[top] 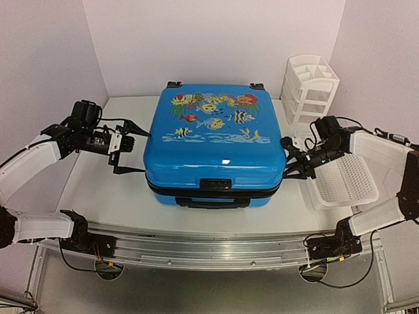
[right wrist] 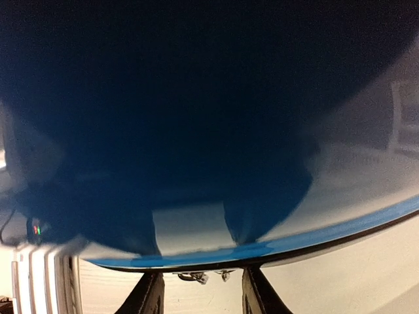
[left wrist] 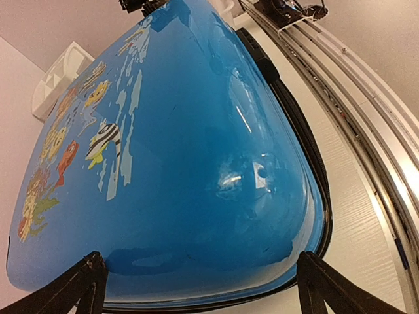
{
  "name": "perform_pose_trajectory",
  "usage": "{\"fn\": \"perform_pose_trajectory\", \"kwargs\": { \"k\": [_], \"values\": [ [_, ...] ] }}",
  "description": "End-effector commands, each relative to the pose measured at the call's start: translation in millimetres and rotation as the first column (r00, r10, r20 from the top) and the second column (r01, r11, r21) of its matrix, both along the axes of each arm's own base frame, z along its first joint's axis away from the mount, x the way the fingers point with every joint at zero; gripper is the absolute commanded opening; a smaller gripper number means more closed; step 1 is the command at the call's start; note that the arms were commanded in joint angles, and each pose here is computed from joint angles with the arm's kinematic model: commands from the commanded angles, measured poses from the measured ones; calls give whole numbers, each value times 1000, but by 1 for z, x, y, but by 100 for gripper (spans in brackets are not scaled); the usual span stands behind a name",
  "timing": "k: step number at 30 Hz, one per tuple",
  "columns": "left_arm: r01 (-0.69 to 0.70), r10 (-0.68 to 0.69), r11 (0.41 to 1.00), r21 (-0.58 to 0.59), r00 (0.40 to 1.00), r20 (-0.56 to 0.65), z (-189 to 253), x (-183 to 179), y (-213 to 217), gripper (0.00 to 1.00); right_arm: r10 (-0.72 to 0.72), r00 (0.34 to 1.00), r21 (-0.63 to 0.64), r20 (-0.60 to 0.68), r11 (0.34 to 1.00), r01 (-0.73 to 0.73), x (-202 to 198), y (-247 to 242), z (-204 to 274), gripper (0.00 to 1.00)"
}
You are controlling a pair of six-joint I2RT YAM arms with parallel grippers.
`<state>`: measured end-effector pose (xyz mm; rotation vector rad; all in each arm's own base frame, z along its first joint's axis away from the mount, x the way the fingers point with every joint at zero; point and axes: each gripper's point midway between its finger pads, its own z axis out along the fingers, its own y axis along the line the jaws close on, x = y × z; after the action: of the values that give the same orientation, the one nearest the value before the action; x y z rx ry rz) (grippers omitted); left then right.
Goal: Open, take out, and arrange the luggage
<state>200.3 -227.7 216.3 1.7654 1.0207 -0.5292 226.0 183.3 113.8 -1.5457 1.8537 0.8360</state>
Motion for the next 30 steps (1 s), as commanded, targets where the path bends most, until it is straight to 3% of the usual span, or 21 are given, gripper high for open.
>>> {"fn": "perform_pose_trajectory", "kwargs": {
  "k": [1, 15, 24, 30],
  "values": [
    [-5, 3, 998, 61, 999, 43, 1, 8, 2, 100, 7, 999, 1, 34, 1000, -7, 19, 20, -1, 36],
    [-118, 114, 985, 122, 993, 44, -22, 35, 7, 100, -30, 997, 29, 69, 999, 28, 44, 62, -4, 37],
    [-106, 102, 986, 132, 994, 38, -27, 22, 11, 100, -136, 991, -21, 15, 990, 136, -3, 31, -21, 38],
    [-91, 89, 988, 122, 996, 21, -27, 22, 8, 100, -163, 987, -54, -14, 985, 162, 2, 30, -30, 38]
  ]
}}
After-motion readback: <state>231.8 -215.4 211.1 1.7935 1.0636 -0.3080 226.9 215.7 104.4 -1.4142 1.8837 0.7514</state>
